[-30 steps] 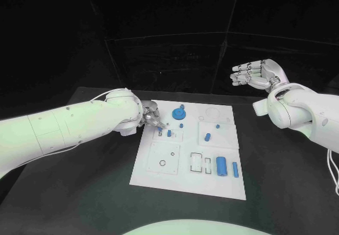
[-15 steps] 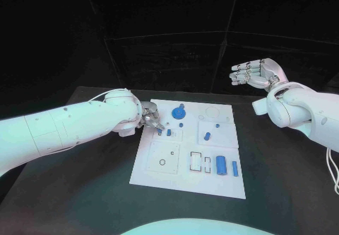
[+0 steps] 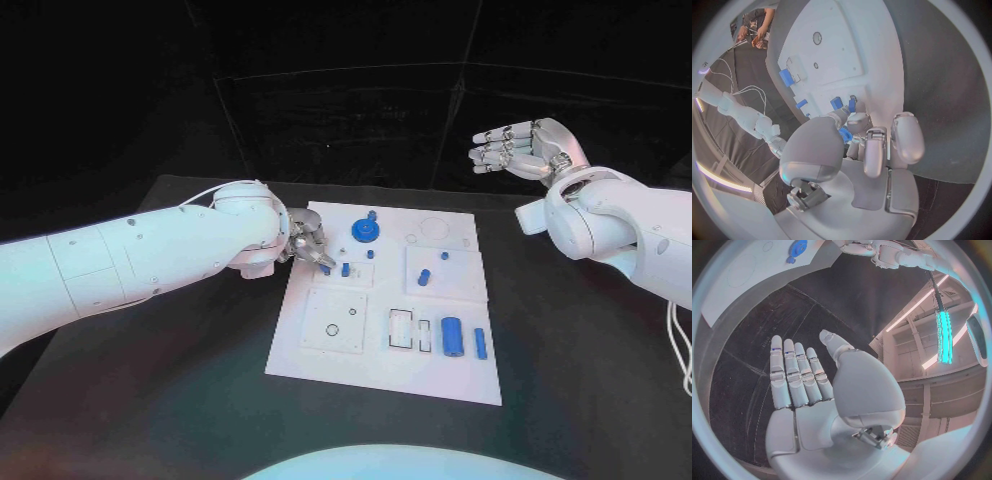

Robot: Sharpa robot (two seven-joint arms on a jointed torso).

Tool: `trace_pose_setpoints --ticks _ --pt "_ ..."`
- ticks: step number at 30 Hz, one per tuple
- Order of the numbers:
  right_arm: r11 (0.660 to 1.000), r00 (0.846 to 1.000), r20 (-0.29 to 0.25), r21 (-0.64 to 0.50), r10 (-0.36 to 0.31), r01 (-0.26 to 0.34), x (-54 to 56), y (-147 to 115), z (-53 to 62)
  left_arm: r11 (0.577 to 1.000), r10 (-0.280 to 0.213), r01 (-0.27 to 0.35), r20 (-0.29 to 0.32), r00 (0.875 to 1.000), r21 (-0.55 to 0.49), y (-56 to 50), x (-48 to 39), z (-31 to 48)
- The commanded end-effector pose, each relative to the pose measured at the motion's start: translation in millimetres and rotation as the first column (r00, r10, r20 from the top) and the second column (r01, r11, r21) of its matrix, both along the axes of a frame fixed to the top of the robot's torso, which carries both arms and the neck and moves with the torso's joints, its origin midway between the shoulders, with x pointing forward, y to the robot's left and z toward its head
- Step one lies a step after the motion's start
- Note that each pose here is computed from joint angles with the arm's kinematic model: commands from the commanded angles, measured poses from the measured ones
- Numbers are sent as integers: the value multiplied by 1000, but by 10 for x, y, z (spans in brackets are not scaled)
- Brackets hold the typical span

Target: Assemble the parts on the task board

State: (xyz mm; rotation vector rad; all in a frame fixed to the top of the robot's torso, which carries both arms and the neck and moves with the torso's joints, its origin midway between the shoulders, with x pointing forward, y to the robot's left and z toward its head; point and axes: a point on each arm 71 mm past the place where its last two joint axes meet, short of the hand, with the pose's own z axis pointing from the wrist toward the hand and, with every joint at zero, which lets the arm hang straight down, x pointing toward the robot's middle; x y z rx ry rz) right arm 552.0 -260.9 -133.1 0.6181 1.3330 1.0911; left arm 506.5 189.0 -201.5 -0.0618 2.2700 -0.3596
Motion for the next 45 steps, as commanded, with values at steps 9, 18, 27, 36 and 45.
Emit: trace_pose_setpoints --ticks 9,18,27,36,45 --pt "1000 1000 2 4 10 -10 1 10 14 999 -20 21 -24 1000 25 -7 -21 -28" --pt "1000 1000 2 5 12 -12 1 15 14 1000 -14 15 -25 1000 28 -7 5 -44" --pt "1000 1000 2 5 13 -13 -1 20 15 1000 -8 8 -26 1000 27 -13 28 -59" --pt "1000 1000 4 5 11 -11 -3 23 17 999 -6 7 -33 999 32 0 38 -73" --pt "1000 1000 4 7 11 -11 -1 35 17 999 13 -12 -24 1000 31 36 69 -77"
